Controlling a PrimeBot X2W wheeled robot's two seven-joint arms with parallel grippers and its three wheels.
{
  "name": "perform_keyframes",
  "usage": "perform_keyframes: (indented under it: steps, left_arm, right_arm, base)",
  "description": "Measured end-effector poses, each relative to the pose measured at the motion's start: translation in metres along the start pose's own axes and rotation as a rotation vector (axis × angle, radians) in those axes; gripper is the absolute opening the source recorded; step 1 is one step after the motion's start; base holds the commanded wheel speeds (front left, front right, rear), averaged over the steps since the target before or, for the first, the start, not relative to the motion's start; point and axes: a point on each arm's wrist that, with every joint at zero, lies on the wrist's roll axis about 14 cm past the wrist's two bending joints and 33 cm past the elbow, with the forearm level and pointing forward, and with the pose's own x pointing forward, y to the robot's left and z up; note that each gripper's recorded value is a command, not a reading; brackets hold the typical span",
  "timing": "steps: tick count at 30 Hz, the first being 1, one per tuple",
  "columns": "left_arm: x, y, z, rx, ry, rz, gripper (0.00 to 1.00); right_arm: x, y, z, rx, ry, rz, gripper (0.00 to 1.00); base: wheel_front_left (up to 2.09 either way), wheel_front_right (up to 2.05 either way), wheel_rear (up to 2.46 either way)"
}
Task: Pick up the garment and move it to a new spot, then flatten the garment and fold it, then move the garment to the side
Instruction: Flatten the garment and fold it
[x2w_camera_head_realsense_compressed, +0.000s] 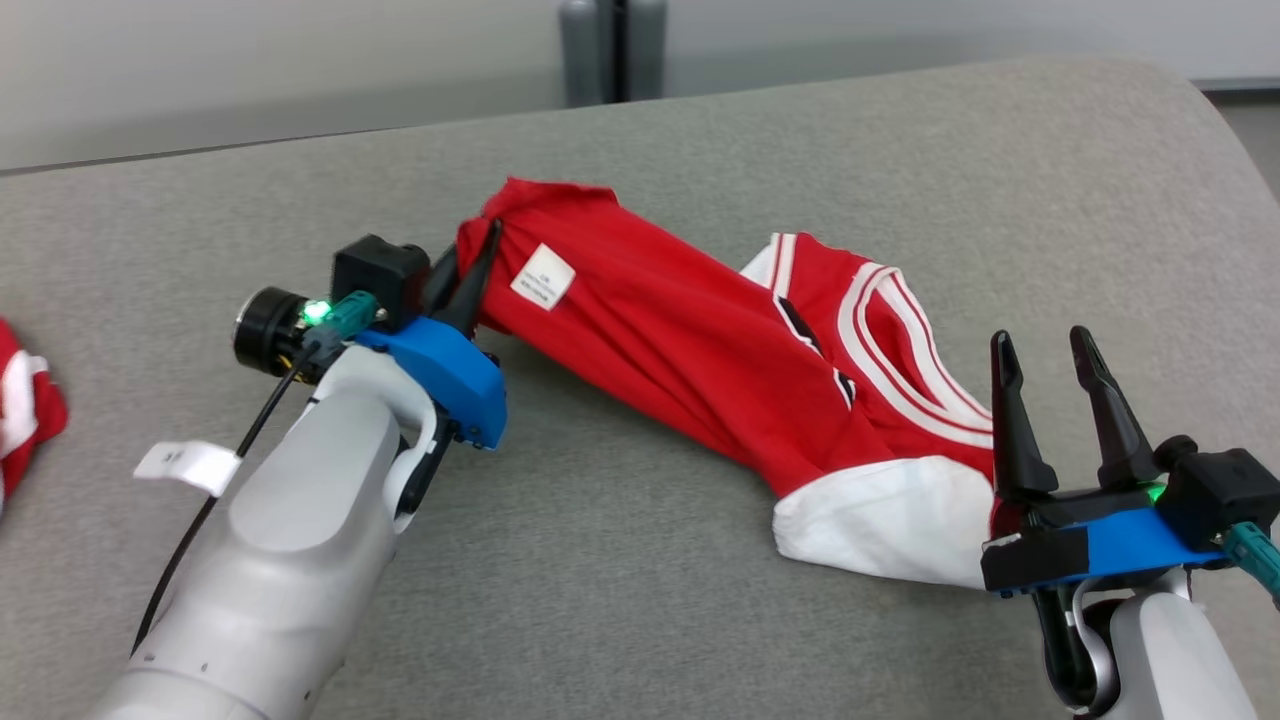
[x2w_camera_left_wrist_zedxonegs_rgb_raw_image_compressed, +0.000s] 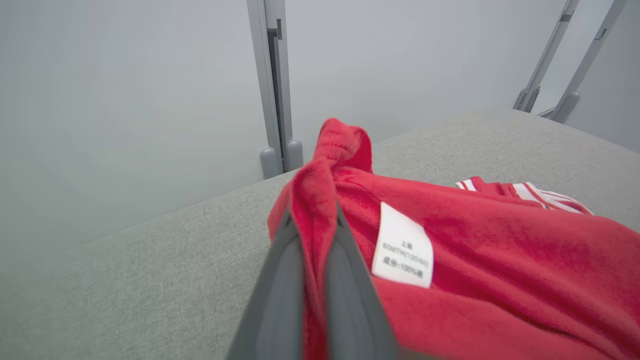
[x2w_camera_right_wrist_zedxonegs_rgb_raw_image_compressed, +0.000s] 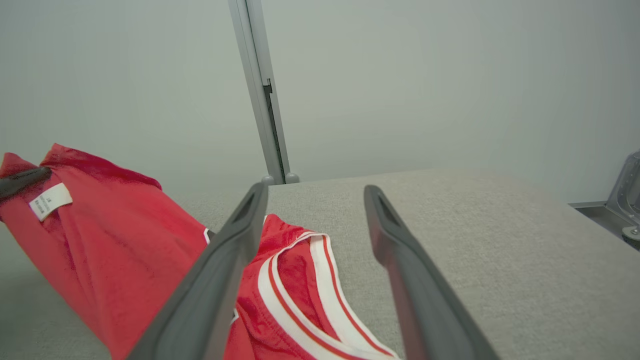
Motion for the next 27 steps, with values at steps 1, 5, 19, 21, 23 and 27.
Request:
perform_keyframes:
  steps: [1,5,19,21,23,27]
  left_arm:
    - [-0.004,0.007,0.011,0.000,-0.034,0.021,0.00]
    - [-0.035,0.025,0.012,-0.007,-0.075,0.094,0.00]
    - [-0.147,0.032,-0.055,-0.119,-0.025,0.306,0.00]
    - [-0.159,0.032,-0.061,-0.139,-0.021,0.338,0.00]
    - [-0.172,0.031,-0.067,-0.163,-0.020,0.371,0.00]
    - [-0.194,0.035,-0.076,-0.180,-0.011,0.429,0.00]
  right_arm:
    - [0.001,0.005,0.000,0.004,0.000,0.012,1.00]
    - [0.004,0.021,-0.002,0.017,0.003,0.055,1.00]
    - [0.007,0.056,-0.004,0.045,0.008,0.146,1.00]
    - [0.005,0.058,-0.006,0.047,0.013,0.151,1.00]
    - [0.004,0.060,-0.008,0.049,0.018,0.158,1.00]
    - [0.003,0.065,-0.009,0.052,0.023,0.171,1.00]
  base:
    - [0.00,0.00,0.00]
    - [0.00,0.00,0.00]
    - [0.00,0.00,0.00]
    - [0.00,0.00,0.00]
    - [0.00,0.00,0.00]
    - [0.00,0.00,0.00]
